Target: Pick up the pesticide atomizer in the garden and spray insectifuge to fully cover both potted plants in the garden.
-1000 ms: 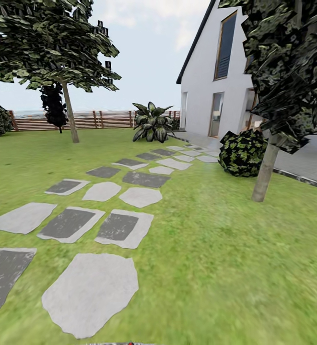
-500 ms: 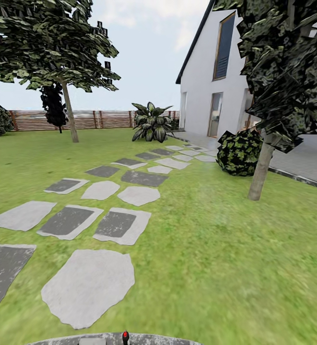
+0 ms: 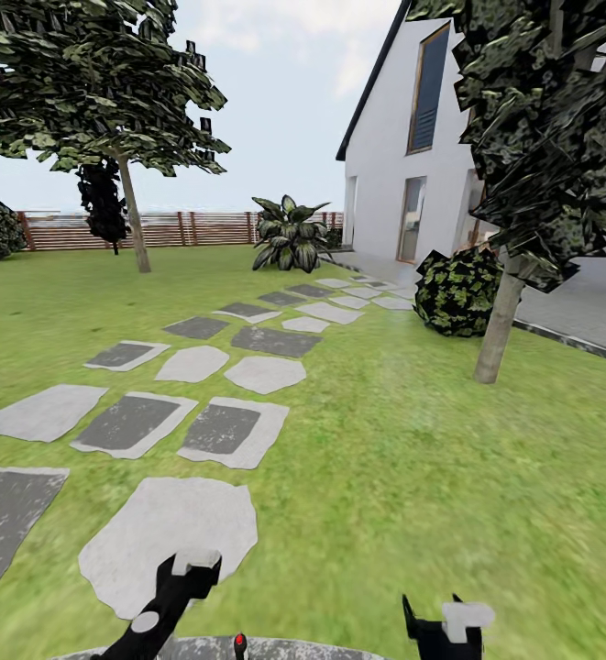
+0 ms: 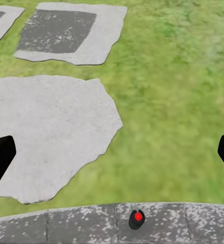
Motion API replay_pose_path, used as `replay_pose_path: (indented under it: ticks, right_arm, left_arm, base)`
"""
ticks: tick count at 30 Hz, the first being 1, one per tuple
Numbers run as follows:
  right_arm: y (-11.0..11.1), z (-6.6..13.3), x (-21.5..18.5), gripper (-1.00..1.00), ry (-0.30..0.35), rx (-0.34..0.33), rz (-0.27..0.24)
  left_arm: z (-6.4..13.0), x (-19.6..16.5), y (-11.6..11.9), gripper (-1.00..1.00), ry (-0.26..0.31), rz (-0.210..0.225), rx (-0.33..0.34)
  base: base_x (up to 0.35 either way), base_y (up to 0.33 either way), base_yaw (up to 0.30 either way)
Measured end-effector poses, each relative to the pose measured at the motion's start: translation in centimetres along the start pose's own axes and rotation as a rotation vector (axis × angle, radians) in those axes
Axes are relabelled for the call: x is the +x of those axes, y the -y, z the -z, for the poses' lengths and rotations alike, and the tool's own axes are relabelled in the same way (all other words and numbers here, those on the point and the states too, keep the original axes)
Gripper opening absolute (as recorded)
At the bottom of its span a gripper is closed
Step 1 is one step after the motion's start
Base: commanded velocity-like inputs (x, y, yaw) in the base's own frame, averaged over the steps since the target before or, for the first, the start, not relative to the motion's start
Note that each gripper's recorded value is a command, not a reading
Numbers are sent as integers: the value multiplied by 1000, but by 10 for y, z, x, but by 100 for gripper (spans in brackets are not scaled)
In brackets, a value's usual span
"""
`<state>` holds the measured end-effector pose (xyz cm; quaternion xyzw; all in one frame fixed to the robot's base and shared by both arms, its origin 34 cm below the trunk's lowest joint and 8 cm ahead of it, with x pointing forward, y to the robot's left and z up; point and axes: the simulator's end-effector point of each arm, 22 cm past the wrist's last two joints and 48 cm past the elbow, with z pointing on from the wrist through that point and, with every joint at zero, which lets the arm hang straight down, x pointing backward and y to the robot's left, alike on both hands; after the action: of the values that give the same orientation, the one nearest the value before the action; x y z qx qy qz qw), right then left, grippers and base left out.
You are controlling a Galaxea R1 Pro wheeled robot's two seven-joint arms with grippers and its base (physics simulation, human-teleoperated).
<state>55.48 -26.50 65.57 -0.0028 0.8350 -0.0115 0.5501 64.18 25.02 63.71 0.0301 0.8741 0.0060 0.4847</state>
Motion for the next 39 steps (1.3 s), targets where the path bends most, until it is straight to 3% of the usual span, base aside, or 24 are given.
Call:
replay_pose_path:
  ticks: [2, 4, 9, 22, 29, 39]
  right_arm:
    - [0, -16, -28, 100, 42, 1, -1]
    - [0, -29, -43, 100, 42, 2, -2]
    - [6, -53, -49, 100, -68, 13, -12]
    - [9, -55, -35, 100, -119, 21, -19]
    - [10, -55, -32, 100, -125, 22, -19]
    - [8, -58, -22, 100, -127, 20, -19]
  left_arm:
    - [-2, -2, 1, 100, -4, -3, 5]
    - [-2, -3, 2, 100, -6, -4, 8]
    - [-1, 0, 1, 100, -8, -10, 10]
    - [-2, -5, -1, 100, 0, -9, 5]
    - [-3, -6, 0, 100, 3, -10, 9]
    - [-7, 5, 0, 100, -3, -8, 7]
  base:
    - [0, 0, 0]
    - [0, 0, 0]
    - [0, 0, 0]
    - [100, 8, -54]
    - [11, 1, -238]
    - [1, 0, -27]
